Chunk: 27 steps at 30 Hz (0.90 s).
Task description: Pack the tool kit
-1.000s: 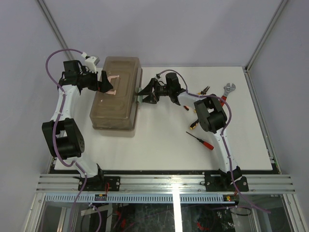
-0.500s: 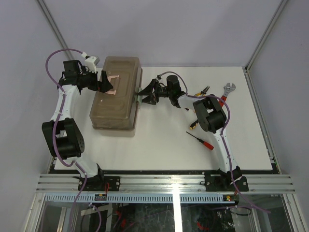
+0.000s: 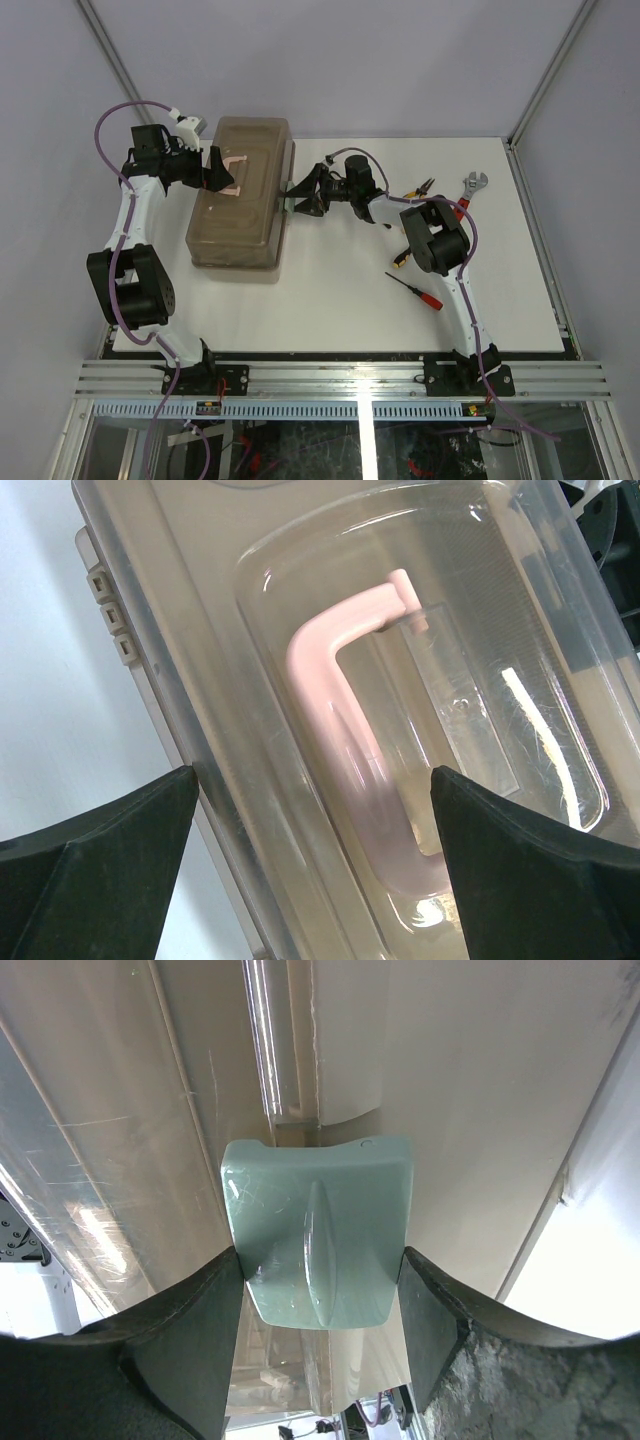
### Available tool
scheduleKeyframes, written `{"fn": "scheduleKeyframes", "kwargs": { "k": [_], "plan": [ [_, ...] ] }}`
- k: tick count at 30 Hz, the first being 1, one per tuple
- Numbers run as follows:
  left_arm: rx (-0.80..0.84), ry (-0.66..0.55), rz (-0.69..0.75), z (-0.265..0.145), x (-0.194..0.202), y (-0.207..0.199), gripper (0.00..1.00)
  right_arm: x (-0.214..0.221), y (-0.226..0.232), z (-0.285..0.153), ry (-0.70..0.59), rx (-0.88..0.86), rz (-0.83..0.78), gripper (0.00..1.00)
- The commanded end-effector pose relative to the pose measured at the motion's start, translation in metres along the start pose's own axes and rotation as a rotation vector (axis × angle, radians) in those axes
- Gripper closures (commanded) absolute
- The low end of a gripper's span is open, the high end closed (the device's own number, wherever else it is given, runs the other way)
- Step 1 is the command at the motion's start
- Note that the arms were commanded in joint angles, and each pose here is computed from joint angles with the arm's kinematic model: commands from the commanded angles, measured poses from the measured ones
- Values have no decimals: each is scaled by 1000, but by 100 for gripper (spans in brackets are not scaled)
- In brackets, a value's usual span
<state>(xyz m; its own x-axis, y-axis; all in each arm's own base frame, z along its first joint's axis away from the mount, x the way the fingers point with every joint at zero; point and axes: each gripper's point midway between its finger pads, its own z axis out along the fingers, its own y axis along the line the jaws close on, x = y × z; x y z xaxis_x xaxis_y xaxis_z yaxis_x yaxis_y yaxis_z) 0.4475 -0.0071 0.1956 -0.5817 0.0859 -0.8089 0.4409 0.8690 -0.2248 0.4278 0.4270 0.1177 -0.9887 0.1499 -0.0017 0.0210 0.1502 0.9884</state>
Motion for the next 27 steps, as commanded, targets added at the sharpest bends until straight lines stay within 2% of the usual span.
{"fn": "scheduleKeyframes", "kwargs": {
  "k": [1,5,9,15,23,27],
  "plan": [
    [103,465,-140,23,144,-31,6,51,45,19,117,-59,-58,42],
    [103,469,-139,22,146,-32,6,52,53,17,124,-80,-86,26],
    [106,471,-141,23,146,-32,6,53,56,16,127,-91,-104,18],
    [107,472,-142,23,147,-32,6,55,57,14,118,-136,-76,17],
    [110,477,-147,22,150,-34,6,46,92,7,51,-313,-130,16],
    [107,478,-144,21,151,-34,6,44,102,2,24,-342,-164,16]
  ]
}}
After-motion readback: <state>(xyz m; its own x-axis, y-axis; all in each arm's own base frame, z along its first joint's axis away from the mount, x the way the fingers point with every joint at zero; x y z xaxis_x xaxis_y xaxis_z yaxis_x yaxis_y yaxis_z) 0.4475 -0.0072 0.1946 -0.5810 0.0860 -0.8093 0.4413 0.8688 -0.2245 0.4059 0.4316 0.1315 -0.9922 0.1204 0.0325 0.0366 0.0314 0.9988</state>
